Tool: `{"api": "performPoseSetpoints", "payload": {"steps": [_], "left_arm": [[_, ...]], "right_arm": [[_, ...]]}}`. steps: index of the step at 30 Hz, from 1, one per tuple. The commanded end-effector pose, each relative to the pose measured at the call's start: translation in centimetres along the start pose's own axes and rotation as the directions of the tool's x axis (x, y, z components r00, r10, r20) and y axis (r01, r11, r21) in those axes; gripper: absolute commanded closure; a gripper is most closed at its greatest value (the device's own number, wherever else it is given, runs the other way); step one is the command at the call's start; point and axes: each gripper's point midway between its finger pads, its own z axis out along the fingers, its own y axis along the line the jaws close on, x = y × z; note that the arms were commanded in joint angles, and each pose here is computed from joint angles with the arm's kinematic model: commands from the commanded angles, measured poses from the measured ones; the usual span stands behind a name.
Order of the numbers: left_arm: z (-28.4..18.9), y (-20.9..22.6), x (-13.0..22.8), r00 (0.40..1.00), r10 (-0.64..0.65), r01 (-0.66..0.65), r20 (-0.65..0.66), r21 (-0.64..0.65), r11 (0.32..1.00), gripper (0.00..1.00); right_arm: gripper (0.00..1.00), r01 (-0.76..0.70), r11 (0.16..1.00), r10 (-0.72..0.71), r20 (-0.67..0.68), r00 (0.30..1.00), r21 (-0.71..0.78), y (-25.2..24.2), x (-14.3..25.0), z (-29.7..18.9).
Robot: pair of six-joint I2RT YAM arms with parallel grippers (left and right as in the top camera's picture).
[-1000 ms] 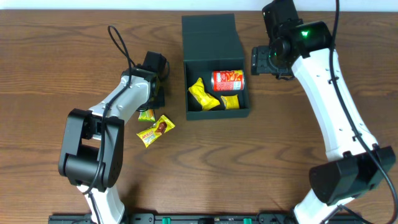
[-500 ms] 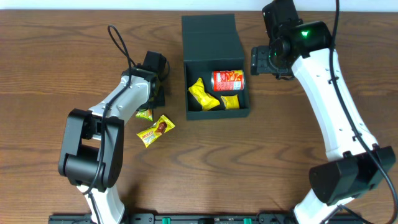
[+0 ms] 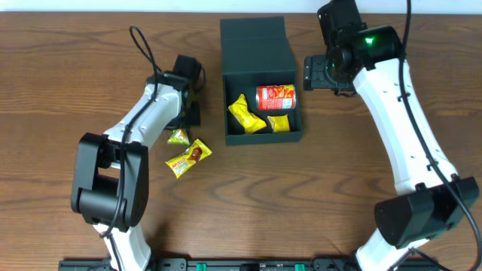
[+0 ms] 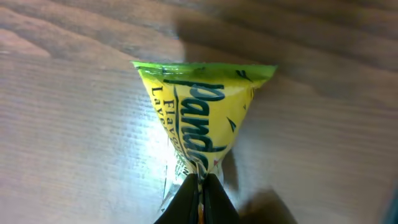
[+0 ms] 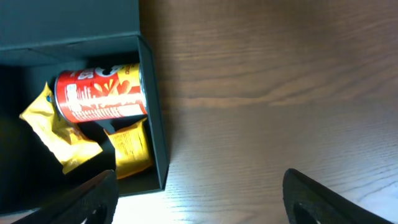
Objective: Pack container
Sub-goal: 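Carry the Pandan packet into the box's left side and release it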
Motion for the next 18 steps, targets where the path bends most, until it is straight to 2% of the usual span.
{"api": "performPoseSetpoints", "payload": {"steps": [1, 6, 10, 15, 18], "left_arm": [[-3.6, -1.5, -2.2, 0.998, -0.006, 0.001, 0.063, 0.072, 0.997, 0.94], [-8.2, -4.0, -4.1, 0.990, 0.032, -0.047, 0.136, 0.107, 0.993, 0.94], [-11.7, -7.7, -5.3, 0.969, 0.078, -0.116, 0.234, 0.154, 0.981, 0.94], [-13.0, -12.1, -5.2, 0.938, 0.133, -0.201, 0.319, 0.189, 0.961, 0.94], [-13.2, -12.8, -5.4, 0.925, 0.143, -0.213, 0.353, 0.168, 0.962, 0.94]], "right_arm": [[0.01, 0.005, 1.000, -0.006, 0.026, 1.000, 0.018, -0.6, -0.8, -0.3], [0.01, 0.000, 1.000, -0.001, 0.039, 0.999, 0.023, -0.8, -1.1, -0.3], [0.01, -0.024, 0.998, 0.021, 0.047, 0.999, 0.065, -2.5, -1.5, -0.1], [0.01, -0.087, 0.992, 0.083, 0.041, 0.996, 0.094, -5.4, -1.9, 0.2], [0.01, -0.110, 0.988, 0.107, 0.034, 0.994, 0.106, -6.6, -1.8, 0.3]]}}
